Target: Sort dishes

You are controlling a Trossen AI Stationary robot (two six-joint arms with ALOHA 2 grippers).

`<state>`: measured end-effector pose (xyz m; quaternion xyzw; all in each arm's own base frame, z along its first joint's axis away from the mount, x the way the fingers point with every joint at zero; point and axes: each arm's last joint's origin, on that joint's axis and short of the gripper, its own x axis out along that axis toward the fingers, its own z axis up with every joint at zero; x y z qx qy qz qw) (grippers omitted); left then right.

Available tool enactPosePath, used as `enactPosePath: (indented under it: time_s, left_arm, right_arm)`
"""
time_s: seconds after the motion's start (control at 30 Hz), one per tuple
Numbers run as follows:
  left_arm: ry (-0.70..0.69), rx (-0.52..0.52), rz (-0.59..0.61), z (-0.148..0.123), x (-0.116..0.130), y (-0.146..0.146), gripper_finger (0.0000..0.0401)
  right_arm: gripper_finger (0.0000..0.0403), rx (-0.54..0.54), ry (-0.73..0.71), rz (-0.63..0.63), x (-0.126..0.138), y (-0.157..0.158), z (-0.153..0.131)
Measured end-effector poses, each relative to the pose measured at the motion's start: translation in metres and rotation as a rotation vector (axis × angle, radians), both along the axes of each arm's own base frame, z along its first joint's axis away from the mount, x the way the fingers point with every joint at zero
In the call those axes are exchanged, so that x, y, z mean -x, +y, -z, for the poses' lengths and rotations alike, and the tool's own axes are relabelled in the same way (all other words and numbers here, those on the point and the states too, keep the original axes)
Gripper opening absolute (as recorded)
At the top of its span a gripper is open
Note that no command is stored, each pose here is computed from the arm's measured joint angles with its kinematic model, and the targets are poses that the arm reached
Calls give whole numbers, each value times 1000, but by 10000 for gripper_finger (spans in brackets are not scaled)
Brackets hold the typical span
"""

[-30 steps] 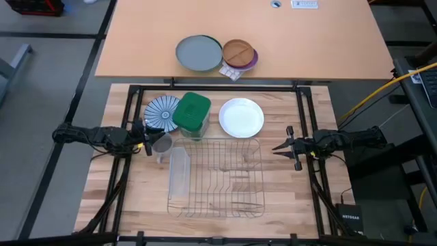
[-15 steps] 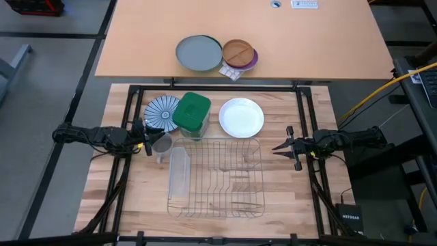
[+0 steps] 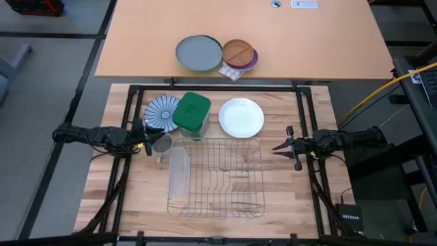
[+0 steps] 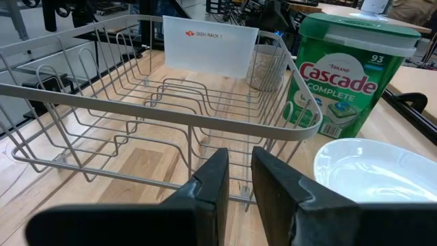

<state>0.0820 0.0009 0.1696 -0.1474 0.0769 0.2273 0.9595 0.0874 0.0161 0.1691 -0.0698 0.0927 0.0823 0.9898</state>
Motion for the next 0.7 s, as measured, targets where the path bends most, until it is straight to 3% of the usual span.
enactPosePath:
  time_s: [0.4,0.57,0.7]
  left_arm:
    - [0,0,0,0,0,0,84]
    - [0,0,0,0,0,0,84]
    - [0,0,0,0,0,0,84]
  right_arm:
    - [69,2,0,0,0,0,0]
    - [69,90,-19,-18,0,0,0]
    - [69,93,-19,-19,0,0,0]
